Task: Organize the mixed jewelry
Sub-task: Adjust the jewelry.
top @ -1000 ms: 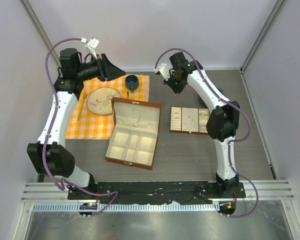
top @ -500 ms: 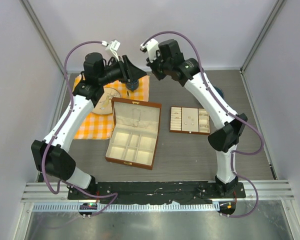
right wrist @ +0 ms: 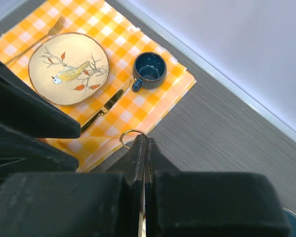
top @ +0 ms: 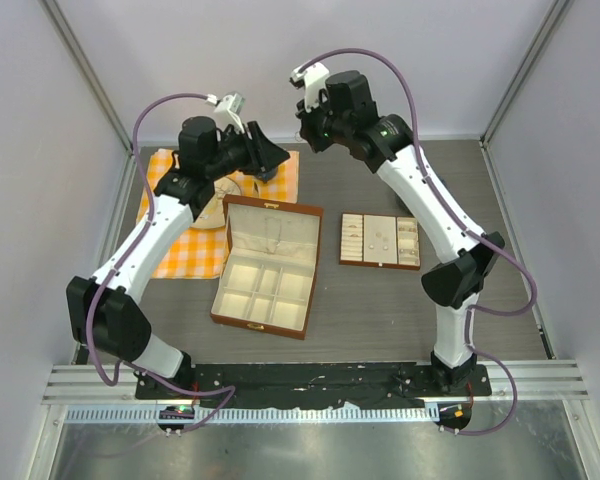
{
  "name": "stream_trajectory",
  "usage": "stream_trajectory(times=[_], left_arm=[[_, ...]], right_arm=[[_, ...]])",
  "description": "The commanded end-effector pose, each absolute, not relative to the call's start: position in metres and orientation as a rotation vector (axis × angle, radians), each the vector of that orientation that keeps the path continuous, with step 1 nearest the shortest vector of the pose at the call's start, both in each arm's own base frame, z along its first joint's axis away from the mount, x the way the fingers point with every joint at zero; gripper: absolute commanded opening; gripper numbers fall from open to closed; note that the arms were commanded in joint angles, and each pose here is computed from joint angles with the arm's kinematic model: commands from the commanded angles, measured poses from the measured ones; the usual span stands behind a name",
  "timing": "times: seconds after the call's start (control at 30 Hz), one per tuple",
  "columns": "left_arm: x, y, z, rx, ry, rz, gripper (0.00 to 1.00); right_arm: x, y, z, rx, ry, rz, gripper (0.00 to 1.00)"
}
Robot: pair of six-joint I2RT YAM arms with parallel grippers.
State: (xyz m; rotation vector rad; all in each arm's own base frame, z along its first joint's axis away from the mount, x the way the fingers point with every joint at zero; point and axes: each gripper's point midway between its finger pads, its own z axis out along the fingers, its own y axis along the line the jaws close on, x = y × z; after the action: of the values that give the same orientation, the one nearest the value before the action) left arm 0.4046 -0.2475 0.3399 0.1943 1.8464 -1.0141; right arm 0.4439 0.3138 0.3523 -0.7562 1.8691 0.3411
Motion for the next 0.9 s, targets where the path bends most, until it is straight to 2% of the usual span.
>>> stream_trajectory(times=[0.0,0.57,0.87], left_arm=[[0.404,-0.240,0.358,0.216,1.769,-0.964,0.42],[0.395,-0.262,0.389,0.254,1.687,-1.160,0.42],[0.404,-0.264,0.389,0.247,1.684,-1.152,0.42]], right_arm=[[0.426,0.312,0.414,-0.679,1.735,0.423,0.01],[0.416,0.314,0.406,-0.680,1.755,0.444,0.01],[0.412,0.324,0.401,-0.702,1.761,0.451,0.01]])
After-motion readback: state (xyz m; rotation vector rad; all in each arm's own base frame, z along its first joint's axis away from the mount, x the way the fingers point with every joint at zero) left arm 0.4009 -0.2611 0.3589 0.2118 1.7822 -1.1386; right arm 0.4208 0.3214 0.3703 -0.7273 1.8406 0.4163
